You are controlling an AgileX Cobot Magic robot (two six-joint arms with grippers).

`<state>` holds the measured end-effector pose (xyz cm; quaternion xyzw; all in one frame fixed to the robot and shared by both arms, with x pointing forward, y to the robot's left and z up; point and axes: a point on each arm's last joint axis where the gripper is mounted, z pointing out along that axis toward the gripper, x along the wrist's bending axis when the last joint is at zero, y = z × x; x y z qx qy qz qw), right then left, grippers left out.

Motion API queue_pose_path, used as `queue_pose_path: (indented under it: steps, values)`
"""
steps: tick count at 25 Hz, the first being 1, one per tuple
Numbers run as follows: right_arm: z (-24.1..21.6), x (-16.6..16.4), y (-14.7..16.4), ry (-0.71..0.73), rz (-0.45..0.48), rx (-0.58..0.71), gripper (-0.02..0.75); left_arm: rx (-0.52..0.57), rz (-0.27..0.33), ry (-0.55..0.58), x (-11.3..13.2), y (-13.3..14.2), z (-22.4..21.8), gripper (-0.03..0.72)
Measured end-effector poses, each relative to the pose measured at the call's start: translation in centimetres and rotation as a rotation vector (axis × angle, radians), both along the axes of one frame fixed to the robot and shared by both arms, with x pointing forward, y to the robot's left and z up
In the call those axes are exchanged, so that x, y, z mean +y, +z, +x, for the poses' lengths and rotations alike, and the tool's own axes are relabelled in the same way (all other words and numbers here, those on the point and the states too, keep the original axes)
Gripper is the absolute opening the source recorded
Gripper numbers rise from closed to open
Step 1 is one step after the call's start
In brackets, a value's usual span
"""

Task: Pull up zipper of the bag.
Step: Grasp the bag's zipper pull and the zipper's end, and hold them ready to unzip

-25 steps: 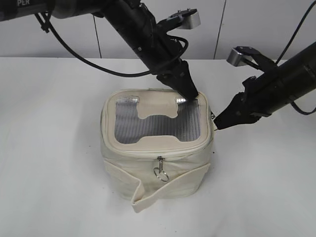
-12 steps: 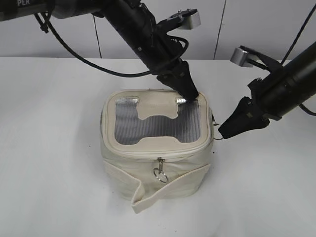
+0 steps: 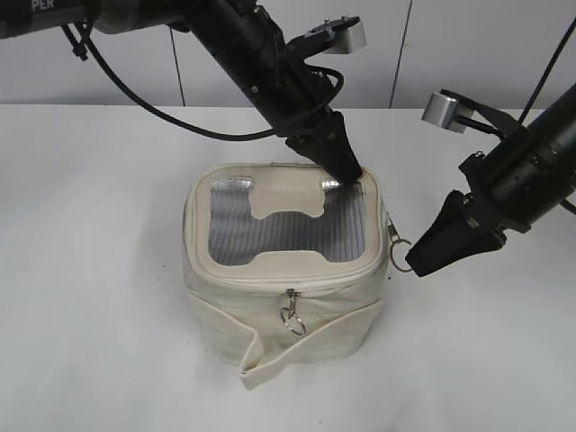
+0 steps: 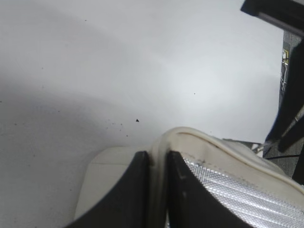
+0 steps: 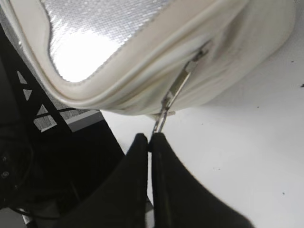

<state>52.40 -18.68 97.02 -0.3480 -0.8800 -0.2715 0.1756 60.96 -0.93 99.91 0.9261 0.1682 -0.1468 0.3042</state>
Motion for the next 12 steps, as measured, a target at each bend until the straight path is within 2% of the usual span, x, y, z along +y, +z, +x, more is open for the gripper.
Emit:
queue_pose_path:
  steps: [7,12]
  values:
    - [-3.6,2.0,1.1,0.088,-0.043,0.001,0.005,0.002,0.001,-0.002,0.0,0.0,0.0,0.078]
    - [-6.6,5.3,1.7,0.202,-0.070,-0.026,0.005,0.002,0.001,-0.002,0.0,0.0,0.0,0.078]
